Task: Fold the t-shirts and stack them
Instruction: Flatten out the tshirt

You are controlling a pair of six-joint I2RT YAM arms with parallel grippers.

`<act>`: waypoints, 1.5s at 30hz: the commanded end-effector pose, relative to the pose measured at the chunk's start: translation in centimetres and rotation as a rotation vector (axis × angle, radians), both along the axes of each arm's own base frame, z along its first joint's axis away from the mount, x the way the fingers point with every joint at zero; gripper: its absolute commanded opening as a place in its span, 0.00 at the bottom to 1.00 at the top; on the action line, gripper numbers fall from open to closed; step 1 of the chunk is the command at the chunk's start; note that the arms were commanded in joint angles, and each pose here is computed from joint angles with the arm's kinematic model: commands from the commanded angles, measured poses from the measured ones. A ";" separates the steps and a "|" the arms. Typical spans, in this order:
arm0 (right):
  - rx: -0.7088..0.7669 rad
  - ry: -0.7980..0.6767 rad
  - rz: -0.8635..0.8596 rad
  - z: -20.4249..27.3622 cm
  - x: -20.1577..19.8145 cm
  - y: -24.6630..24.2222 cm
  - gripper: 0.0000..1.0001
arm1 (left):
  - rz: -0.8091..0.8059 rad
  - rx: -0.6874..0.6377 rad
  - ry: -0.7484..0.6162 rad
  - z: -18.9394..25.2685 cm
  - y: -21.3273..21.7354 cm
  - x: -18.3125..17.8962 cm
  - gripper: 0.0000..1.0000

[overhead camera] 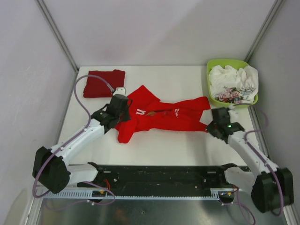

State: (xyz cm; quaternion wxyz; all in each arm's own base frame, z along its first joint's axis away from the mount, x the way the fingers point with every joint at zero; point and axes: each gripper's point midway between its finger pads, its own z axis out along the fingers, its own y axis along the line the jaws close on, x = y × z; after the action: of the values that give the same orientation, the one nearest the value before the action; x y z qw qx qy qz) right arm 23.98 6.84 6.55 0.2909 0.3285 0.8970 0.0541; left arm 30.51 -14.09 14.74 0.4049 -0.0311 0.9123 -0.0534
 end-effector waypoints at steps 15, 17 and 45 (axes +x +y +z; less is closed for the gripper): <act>-0.046 -0.078 -0.140 5.6 3.2 -8.6 0.00 | -0.063 -0.321 0.153 -3.9 -1.9 -8.5 0.54; -0.049 -0.072 -0.139 5.4 3.2 -8.7 0.00 | 0.067 -0.314 0.176 -5.7 -0.2 -9.2 0.46; -0.055 -0.063 -0.108 5.5 2.8 -8.6 0.00 | 0.565 -0.204 0.275 -12.8 5.4 -10.7 0.18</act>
State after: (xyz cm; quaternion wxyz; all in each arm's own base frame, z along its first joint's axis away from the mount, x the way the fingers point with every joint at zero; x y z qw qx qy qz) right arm 26.06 -1.58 10.42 0.3079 0.3713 0.8758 0.0177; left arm 18.11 -9.06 1.60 0.2471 -0.3180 0.9141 -0.0475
